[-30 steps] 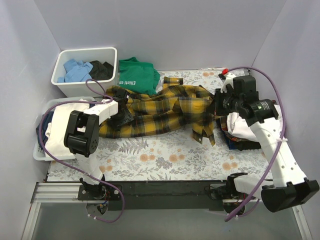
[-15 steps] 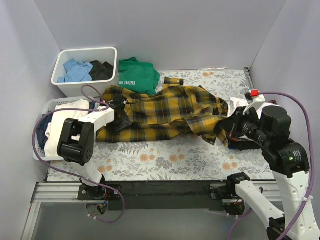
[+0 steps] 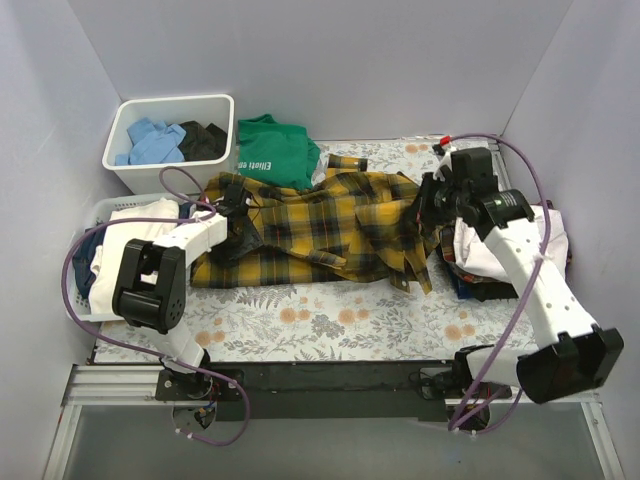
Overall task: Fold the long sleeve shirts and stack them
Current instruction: Fold the shirt
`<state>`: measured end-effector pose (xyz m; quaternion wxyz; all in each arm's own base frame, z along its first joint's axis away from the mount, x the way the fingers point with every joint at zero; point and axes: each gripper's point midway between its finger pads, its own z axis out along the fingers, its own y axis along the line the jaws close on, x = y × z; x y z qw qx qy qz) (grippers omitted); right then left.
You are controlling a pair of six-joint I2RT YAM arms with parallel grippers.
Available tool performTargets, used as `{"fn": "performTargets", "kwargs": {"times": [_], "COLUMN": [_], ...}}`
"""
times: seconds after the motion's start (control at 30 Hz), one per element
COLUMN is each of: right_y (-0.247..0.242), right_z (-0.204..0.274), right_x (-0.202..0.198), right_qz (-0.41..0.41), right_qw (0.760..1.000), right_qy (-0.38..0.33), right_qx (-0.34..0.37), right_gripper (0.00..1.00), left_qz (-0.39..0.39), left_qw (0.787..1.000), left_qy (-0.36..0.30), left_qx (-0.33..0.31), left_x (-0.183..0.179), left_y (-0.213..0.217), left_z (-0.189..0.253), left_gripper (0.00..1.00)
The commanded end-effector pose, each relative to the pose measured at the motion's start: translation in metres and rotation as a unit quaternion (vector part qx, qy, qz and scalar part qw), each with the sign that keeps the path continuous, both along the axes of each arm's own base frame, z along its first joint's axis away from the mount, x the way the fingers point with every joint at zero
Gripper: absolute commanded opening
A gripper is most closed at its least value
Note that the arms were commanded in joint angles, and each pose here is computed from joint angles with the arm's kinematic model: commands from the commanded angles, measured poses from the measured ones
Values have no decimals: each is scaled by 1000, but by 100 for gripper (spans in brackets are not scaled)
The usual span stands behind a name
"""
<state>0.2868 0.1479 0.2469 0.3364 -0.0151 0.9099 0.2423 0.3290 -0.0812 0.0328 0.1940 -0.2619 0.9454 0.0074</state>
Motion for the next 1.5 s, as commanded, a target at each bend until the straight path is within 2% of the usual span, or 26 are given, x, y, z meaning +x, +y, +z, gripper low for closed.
{"fn": "performTargets", "kwargs": {"times": [0.0, 0.13, 0.37, 0.4, 0.43, 0.47, 0.5, 0.63, 0.83, 0.93, 0.97, 1.03, 1.23, 1.47], "right_y": [17, 38, 47, 50, 53, 55, 55, 41, -5, -21, -24, -30, -32, -40], "right_z": [45, 44, 20, 20, 27, 17, 14, 16, 10, -4, 1, -15, -19, -17], "right_x": [66, 123, 179, 183, 189, 196, 198, 208, 193, 168, 157, 141, 104, 94], "right_qz": [-25, -23, -38, -31, -24, -22, -16, -38, -90, -96, -91, -92, -78, -79], "right_qw": [996, 993, 992, 992, 991, 992, 993, 994, 993, 994, 994, 995, 997, 996], "right_qy": [-73, -84, -88, -87, -95, -84, -81, -93, -68, -46, -51, -29, -14, -17], "right_qx": [50, 74, 86, 91, 94, 90, 82, 50, 18, -8, -14, -27, -24, -29], "right_gripper": [1, 1, 1, 8, 22, 45, 52, 68, 70, 68, 68, 68, 67, 66], "left_qz": [-5, -14, -55, -68, -76, -89, -103, -170, -295, -343, -351, -379, -411, -435], "left_qw": [999, 998, 991, 988, 986, 983, 980, 960, 914, 895, 895, 880, 867, 841], "left_qy": [-49, -64, -116, -126, -133, -143, -151, -189, -230, -231, -222, -232, -214, -214], "left_qx": [13, 4, -39, -54, -61, -68, -81, -116, -158, -166, -163, -169, -183, -239], "left_x": [19, 25, 36, 37, 39, 40, 40, 41, 37, 41, 45, 48, 61, 56], "left_y": [6, 1, -17, -24, -29, -34, -43, -80, -158, -200, -213, -243, -298, -339], "left_z": [38, 50, 90, 98, 103, 109, 116, 140, 164, 164, 153, 161, 136, 133], "left_gripper": [67, 67, 69, 69, 69, 69, 70, 71, 73, 74, 75, 75, 75, 75]}}
